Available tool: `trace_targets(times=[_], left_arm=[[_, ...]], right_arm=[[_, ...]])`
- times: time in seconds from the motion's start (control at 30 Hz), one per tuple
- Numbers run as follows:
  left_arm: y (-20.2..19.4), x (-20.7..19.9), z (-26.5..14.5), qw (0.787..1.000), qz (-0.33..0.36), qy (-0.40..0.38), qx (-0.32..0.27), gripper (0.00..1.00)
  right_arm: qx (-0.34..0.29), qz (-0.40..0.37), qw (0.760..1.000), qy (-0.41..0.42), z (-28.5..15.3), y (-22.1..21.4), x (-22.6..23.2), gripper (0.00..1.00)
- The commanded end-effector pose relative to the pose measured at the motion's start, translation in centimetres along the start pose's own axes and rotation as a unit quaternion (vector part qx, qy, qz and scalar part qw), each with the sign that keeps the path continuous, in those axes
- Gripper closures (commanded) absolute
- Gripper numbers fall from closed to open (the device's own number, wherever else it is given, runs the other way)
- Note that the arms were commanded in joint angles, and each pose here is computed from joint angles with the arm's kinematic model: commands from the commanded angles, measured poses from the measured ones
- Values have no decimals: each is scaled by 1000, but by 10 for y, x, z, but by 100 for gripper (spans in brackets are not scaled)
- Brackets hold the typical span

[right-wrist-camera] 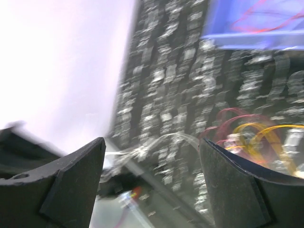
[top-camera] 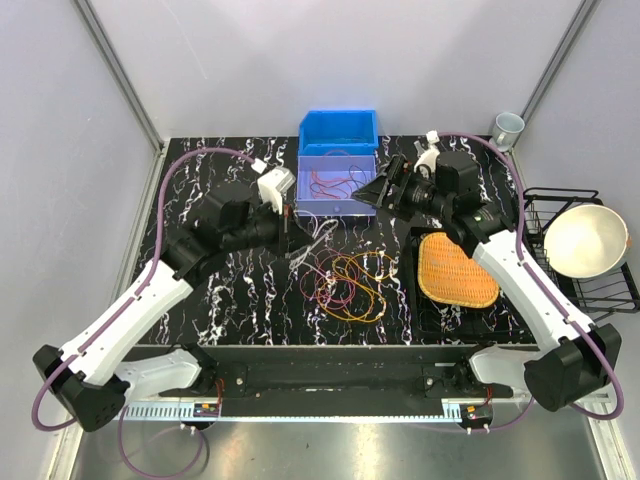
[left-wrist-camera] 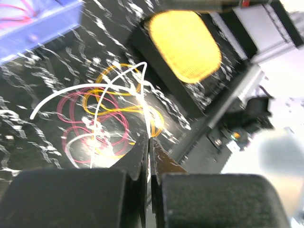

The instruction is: Untangle the cables

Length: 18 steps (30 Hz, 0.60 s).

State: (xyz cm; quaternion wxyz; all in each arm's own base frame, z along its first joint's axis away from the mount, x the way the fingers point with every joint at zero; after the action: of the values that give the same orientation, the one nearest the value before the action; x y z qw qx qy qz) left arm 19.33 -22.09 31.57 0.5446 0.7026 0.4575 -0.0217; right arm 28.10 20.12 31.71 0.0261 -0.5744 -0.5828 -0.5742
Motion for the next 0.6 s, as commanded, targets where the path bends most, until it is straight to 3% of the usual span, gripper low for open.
trace_targets(times=[0.0,0.13,0.57], left_arm=[[-1,-22,-4,994,0,-105,-10,100],[-5,-27,-3,988,-12,-151,-16,100],[2,-29,15,985,-50,-167,-18,100]], right_arm=[[42,66,988,133,-15,-6,42,15],[66,130,972,186,-17,-24,45,17],[82,143,956,242,-11,-44,65,24]])
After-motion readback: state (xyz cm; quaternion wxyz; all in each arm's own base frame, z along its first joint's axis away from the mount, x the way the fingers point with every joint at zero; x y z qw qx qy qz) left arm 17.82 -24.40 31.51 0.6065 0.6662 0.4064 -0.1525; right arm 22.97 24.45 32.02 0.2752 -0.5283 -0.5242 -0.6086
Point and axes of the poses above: each gripper's point midway between its finger pads, its own z axis out along the fingers, its own x axis along the line the jaws close on, y = z × x, the point moved 5 cm from there along -z, back along the fingers, and after that the axes turned 6 degrees about -z, right-handed, at the moved point
